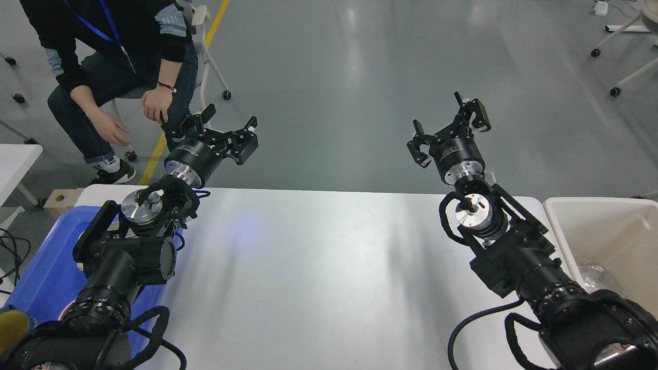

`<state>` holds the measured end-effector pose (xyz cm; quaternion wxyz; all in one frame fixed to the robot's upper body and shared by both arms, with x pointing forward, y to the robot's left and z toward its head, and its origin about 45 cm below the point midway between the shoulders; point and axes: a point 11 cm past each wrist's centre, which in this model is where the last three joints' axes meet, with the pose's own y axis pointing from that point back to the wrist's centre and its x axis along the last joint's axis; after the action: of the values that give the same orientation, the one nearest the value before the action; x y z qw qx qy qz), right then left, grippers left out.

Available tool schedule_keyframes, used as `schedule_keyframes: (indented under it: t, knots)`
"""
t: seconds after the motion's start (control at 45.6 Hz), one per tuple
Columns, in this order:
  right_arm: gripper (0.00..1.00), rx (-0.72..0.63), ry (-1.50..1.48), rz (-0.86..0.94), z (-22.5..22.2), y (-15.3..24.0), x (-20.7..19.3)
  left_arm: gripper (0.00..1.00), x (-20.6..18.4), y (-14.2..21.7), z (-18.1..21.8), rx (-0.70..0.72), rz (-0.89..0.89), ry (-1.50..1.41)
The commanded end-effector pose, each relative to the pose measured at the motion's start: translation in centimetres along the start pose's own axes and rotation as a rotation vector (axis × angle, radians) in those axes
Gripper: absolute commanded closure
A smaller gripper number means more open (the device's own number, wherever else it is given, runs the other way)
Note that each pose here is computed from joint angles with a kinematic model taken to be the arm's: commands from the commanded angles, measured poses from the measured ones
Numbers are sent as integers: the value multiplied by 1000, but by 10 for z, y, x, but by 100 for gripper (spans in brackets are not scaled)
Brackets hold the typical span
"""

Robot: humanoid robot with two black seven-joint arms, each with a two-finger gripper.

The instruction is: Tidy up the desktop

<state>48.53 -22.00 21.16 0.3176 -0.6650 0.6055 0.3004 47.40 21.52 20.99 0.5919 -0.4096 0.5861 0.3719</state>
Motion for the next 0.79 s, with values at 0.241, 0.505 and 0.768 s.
schedule_keyframes:
  t: [0.241, 0.505, 0.768]
  knots:
    - [0, 48, -69, -40, -11, 1, -8, 3, 5, 16, 28, -116, -30, 91]
    - [0, 50, -107, -42, -4, 3, -12, 3, 17, 25, 24, -125, -54, 81]
    - [0, 45, -101, -35, -2, 5, -8, 3, 17, 25, 24, -123, -51, 77]
